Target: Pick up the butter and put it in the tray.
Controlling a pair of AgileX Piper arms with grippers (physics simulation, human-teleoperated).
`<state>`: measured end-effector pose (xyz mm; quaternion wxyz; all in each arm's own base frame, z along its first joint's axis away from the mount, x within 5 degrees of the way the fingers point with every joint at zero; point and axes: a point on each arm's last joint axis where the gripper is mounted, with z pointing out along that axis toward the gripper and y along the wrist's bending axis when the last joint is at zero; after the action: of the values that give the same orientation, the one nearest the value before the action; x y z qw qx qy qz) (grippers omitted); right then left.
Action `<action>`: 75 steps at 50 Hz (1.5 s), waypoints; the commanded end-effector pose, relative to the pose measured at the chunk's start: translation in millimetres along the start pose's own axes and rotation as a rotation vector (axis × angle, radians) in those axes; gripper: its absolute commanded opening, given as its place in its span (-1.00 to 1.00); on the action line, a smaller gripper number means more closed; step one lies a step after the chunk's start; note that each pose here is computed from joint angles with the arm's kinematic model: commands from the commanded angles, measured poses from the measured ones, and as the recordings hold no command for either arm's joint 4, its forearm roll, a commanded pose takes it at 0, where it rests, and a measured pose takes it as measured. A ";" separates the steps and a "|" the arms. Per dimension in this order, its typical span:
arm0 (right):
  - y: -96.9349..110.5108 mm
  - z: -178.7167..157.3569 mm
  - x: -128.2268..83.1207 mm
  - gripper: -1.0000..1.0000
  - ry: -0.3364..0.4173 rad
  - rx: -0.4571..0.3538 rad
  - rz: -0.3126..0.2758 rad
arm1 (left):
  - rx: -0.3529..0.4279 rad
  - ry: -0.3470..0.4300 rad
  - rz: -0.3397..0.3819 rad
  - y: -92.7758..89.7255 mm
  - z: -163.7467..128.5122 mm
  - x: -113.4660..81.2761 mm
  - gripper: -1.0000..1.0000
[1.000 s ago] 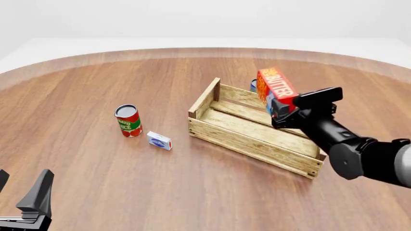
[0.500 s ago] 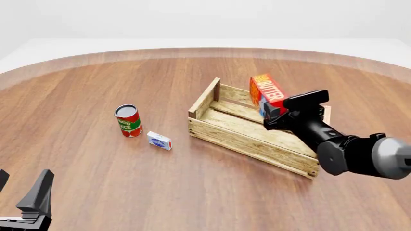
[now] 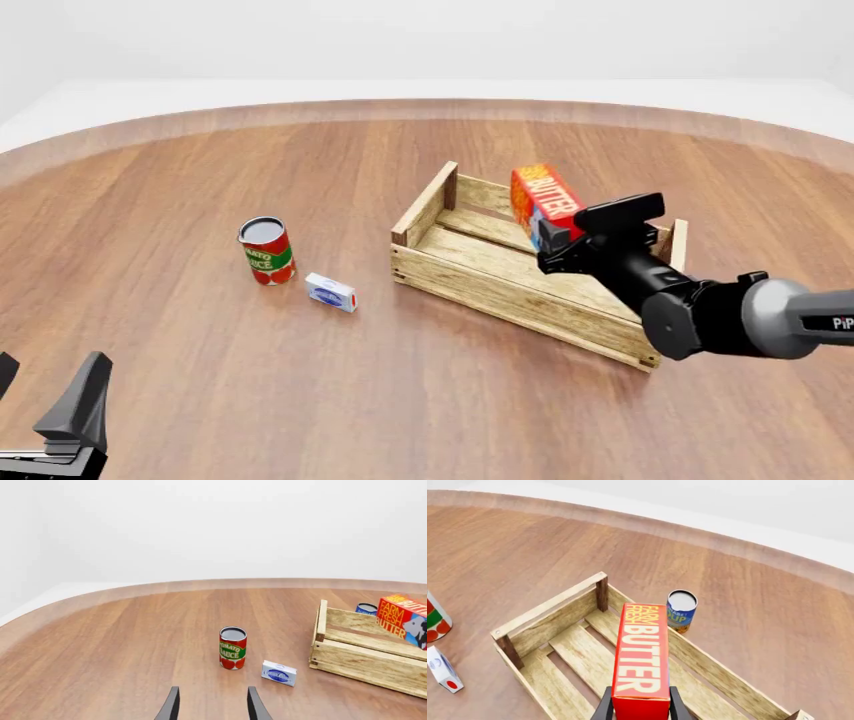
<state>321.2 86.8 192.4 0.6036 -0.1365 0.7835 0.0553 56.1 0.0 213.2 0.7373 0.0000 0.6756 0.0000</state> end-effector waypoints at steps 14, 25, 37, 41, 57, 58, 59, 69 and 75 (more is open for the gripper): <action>1.2 11.0 1.2 -1.00 -0.011 -0.002 0.019 | 0.000 0.000 0.000 0.0 0.0 0.0 1.00; 1.0 12.3 5.0 -1.00 -0.005 -0.001 0.024 | 0.000 0.000 0.000 0.0 0.0 0.0 1.00; 1.0 14.1 8.8 -1.00 0.001 -0.001 0.025 | 0.000 0.000 0.000 0.0 0.0 0.0 1.00; 1.5 15.2 9.7 -1.00 0.004 -0.002 0.027 | 0.000 0.000 0.000 0.0 0.0 0.0 1.00; 0.6 17.1 12.7 -1.00 0.010 0.001 0.029 | 0.000 0.000 0.000 0.0 0.0 0.0 1.00; 0.4 17.0 13.0 -1.00 0.010 0.001 0.030 | 0.000 0.000 0.000 0.0 0.0 0.0 1.00; 0.1 17.0 13.4 -1.00 0.011 0.002 0.030 | 0.000 0.000 0.000 0.0 0.0 0.0 1.00; -1.1 19.6 14.8 1.00 0.022 0.005 0.026 | 0.000 0.000 0.000 0.0 0.0 0.0 1.00; -0.8 19.1 15.2 1.00 0.027 0.004 0.025 | 0.000 0.000 0.000 0.0 0.0 0.0 1.00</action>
<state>333.9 88.5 170.0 0.5893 -0.1300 0.7953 0.0573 56.1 0.0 213.2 0.7373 0.0000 0.6756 0.0000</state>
